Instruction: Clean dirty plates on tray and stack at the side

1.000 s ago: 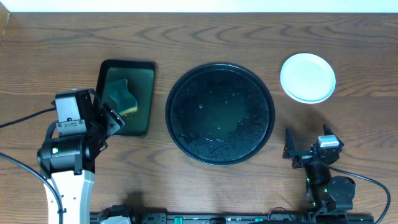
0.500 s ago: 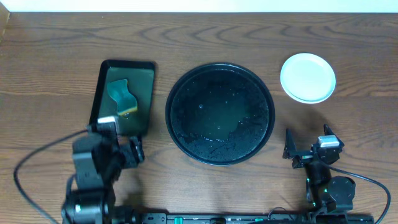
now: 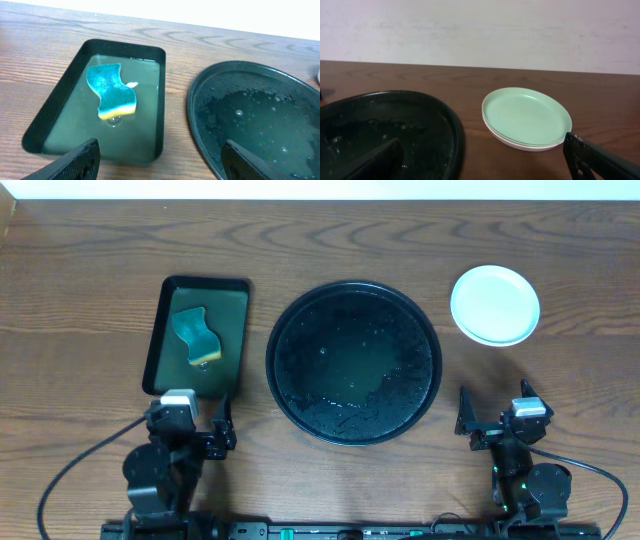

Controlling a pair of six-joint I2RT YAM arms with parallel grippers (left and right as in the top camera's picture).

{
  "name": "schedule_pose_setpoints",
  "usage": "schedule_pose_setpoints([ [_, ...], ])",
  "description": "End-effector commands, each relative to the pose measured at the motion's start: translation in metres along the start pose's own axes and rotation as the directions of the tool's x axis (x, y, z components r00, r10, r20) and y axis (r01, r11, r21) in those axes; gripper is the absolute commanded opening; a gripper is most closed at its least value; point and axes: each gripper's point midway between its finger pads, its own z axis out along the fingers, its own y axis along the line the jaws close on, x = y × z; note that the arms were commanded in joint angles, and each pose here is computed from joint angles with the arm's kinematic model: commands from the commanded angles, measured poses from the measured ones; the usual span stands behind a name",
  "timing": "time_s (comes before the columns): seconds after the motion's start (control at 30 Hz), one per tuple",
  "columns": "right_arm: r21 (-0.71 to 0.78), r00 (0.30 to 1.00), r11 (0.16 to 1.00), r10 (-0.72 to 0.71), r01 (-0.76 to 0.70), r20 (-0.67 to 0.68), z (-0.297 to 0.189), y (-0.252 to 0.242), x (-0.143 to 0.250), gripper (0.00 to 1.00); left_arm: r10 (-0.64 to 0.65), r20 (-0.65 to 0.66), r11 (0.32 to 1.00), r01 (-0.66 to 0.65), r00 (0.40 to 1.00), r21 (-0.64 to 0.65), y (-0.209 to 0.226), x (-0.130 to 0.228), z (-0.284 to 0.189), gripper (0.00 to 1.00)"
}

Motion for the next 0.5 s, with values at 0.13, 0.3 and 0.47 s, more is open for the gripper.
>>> schedule_pose_setpoints([
  [0.13,0.006,1.0,1.0,-0.012,0.012,0.001,0.0,-0.001,0.0,0.99,0.044,0.11,0.998,-0.047,0.993,0.029,-0.002,0.003,0.009,0.78],
  [0.3,0.006,1.0,1.0,-0.012,0.012,0.001,0.0,-0.001,0.0,0.99,0.035,0.188,0.999,-0.041,0.981,0.028,0.0,-0.004,0.016,0.78],
  [0.47,0.006,1.0,1.0,-0.012,0.012,0.001,0.0,-0.001,0.0,0.99,0.039,0.256,0.999,-0.036,0.966,-0.014,0.008,-0.011,0.017,0.78],
])
